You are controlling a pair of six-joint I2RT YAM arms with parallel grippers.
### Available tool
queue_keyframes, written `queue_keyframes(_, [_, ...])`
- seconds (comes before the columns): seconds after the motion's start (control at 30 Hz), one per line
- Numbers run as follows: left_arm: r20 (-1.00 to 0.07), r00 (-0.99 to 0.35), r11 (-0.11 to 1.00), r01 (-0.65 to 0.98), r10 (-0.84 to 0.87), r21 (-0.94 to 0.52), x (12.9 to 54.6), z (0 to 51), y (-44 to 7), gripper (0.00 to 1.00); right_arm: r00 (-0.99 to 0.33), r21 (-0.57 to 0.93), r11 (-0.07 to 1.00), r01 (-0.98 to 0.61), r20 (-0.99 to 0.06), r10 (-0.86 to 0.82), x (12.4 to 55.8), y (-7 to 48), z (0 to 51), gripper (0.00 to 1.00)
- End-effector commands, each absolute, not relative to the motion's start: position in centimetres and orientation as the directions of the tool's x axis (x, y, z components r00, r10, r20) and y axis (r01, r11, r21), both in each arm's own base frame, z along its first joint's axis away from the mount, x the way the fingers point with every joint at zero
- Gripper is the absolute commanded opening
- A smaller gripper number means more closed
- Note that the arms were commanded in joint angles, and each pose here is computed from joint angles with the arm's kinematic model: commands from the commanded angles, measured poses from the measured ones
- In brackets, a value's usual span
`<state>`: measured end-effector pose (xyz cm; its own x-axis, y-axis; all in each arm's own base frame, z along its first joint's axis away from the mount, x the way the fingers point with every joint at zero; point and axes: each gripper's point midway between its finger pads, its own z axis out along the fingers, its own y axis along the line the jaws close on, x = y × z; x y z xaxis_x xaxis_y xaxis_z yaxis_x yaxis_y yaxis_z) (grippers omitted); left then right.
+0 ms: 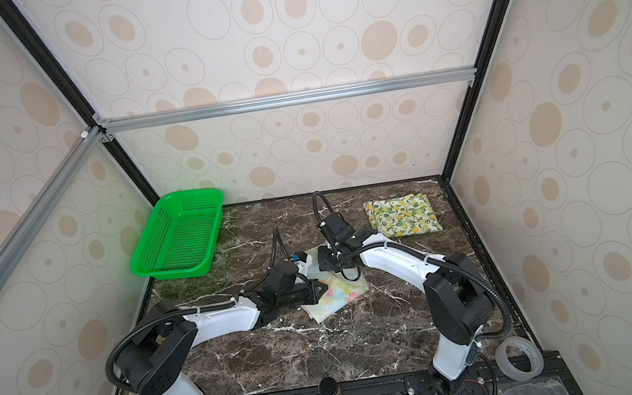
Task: Fold and stack the skirts
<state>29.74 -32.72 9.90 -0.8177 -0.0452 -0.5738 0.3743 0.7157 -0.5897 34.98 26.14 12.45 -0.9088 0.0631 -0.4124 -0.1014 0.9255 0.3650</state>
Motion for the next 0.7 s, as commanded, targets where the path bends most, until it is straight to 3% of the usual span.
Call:
queue_keyframes(0.0, [-0.551,-0.834,0.808,0.34,0.022,-0.482,29.4,7.4,-29.4,0.03,-0.91,0.374,0.923,-0.085,-0.406,0.081,35.2,26.5,11.9,0.0])
queue_keyframes(0.23, [-0.517,-0.854,0.851,0.319,0.067,-0.416,28.7,3.4,-27.6,0.02,-0.91,0.354,0.932,-0.081,-0.408,0.076,35.5,26.4,11.8,0.0])
queue_keyframes(0.67, [-0.479,-0.876,0.835,0.305,0.057,-0.459,27.8,0.7,-28.1,0.01,-0.894,0.302,0.945,-0.124,-0.447,0.026,35.3,28.1,13.1,0.0])
